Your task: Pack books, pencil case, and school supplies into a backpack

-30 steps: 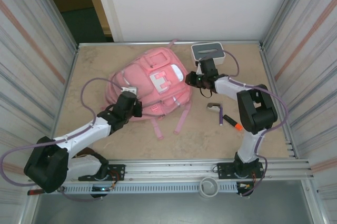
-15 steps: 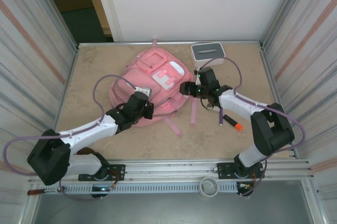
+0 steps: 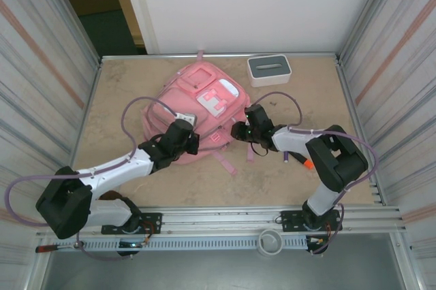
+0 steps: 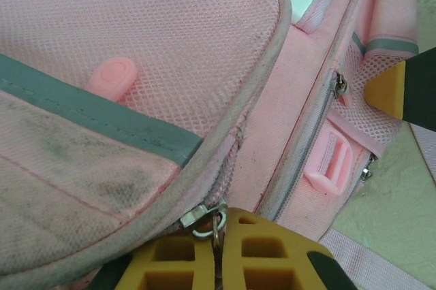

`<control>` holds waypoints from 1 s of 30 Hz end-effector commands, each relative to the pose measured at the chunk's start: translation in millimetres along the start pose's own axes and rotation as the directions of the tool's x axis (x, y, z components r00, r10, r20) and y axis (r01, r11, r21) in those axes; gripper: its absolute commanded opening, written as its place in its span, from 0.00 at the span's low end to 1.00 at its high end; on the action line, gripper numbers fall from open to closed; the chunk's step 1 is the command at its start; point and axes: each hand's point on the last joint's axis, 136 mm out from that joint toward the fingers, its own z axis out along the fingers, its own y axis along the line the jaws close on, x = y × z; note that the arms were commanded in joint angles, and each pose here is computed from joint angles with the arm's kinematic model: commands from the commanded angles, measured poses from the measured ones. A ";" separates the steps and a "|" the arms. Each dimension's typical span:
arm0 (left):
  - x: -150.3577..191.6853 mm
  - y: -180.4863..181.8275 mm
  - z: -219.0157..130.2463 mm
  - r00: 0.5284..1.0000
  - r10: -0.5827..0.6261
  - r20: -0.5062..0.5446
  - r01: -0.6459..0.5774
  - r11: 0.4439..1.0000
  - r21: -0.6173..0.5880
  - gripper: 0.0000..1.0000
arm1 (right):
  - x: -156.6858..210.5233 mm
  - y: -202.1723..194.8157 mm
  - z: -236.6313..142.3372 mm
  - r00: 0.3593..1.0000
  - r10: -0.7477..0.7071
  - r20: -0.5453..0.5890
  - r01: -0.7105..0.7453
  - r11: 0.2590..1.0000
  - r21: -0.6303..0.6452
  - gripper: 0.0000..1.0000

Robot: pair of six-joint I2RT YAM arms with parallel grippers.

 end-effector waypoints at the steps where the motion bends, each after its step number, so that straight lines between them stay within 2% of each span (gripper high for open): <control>1: -10.7 10.0 -10.3 0.998 0.005 0.070 -0.003 0.999 -0.038 0.00 | -18.3 -2.3 0.1 0.999 -0.006 0.042 0.006 1.000 -0.005 0.16; 6: -10.5 38.3 -17.2 0.996 -0.021 0.082 0.028 0.996 -0.088 0.00 | -26.5 -27.9 -11.2 0.998 -0.024 0.052 0.021 0.999 0.049 0.03; 9: -10.4 59.2 -17.6 0.996 -0.048 0.075 0.057 0.991 -0.124 0.00 | -34.1 -30.0 -18.1 0.996 -0.061 0.065 0.057 0.997 0.057 0.00; 16: -8.6 83.2 -20.0 0.994 -0.081 0.066 0.092 0.981 -0.171 0.00 | -53.2 -27.3 -27.1 0.988 -0.122 0.090 0.114 0.989 0.092 0.00; 23: -7.0 54.5 -25.7 0.996 -0.079 0.051 0.079 0.997 -0.007 0.00 | -56.7 -24.8 -21.5 0.992 -0.096 0.087 0.089 0.993 0.075 0.00; 30: -3.8 78.8 -35.8 0.994 -0.083 0.078 0.092 0.988 -0.121 0.00 | -56.6 -33.8 -22.1 0.993 -0.084 0.080 0.077 0.993 0.093 0.00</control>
